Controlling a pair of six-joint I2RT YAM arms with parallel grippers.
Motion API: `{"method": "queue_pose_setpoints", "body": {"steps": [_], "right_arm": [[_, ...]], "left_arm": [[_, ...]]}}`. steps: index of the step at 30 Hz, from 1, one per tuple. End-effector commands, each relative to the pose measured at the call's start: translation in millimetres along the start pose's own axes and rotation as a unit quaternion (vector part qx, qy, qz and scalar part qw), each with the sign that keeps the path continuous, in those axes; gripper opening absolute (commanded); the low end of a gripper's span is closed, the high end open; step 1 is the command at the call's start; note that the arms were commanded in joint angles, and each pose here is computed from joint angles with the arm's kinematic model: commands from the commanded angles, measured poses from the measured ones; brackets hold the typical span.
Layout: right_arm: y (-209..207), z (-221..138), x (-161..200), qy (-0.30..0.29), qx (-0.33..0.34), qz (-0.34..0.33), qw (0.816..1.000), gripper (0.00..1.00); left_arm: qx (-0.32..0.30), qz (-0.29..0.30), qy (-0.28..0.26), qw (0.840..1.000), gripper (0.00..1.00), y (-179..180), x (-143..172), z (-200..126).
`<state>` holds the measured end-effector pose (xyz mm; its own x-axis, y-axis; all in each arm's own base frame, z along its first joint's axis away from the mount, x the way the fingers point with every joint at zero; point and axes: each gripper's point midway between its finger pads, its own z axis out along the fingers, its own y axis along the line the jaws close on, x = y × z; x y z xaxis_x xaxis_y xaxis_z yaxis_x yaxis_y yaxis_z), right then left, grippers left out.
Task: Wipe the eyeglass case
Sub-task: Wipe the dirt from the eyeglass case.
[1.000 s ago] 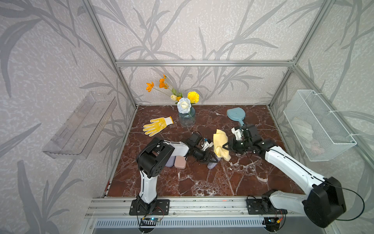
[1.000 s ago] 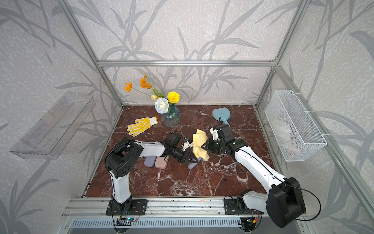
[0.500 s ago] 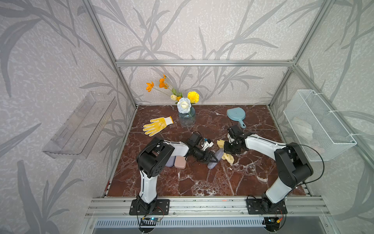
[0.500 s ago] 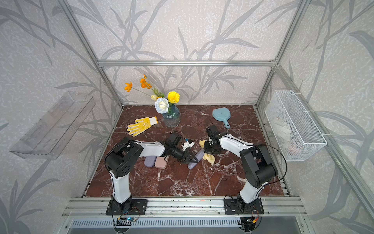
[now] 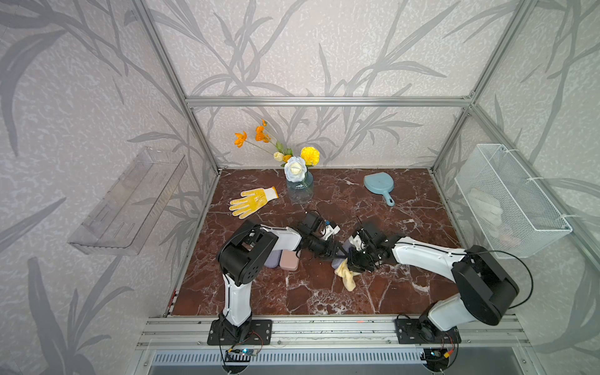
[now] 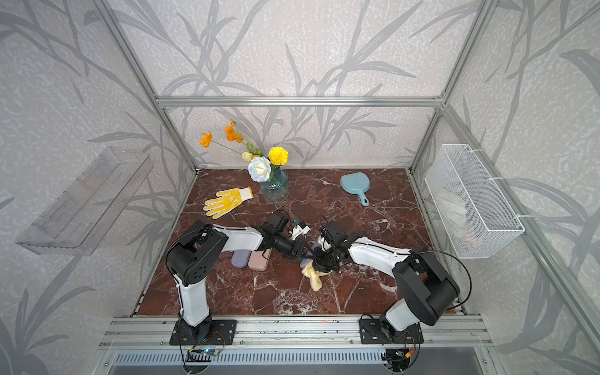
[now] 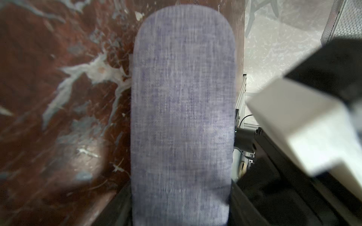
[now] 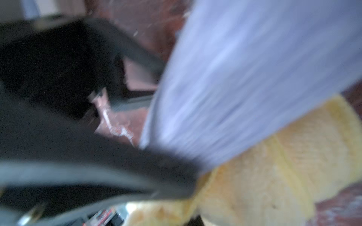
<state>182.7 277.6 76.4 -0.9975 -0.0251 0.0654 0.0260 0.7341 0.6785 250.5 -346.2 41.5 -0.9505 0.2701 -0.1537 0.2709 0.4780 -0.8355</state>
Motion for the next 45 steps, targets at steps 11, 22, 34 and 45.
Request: {"method": "queue_pose_setpoints", "body": {"steps": [11,22,34,45], "right_arm": [[-25.2,-127.8,-54.3,-0.139,0.084,-0.045,0.986,0.0],[-39.4,-49.5,-58.3,-0.108,0.15,-0.042,0.982,0.0],[-125.8,-83.1,-124.0,-0.141,0.364,-0.039,0.92,0.0],[-34.8,-82.4,-89.7,-0.123,0.221,-0.082,0.964,0.0]], "left_arm": [[-0.186,0.054,0.041,0.98,0.0,45.4,33.0,-7.3],[-0.263,0.132,0.054,0.954,0.0,50.7,52.5,2.0],[-0.23,0.165,0.051,0.958,0.0,42.1,60.8,6.6],[-0.406,0.269,0.032,0.873,0.0,55.4,52.7,-18.4]]}}
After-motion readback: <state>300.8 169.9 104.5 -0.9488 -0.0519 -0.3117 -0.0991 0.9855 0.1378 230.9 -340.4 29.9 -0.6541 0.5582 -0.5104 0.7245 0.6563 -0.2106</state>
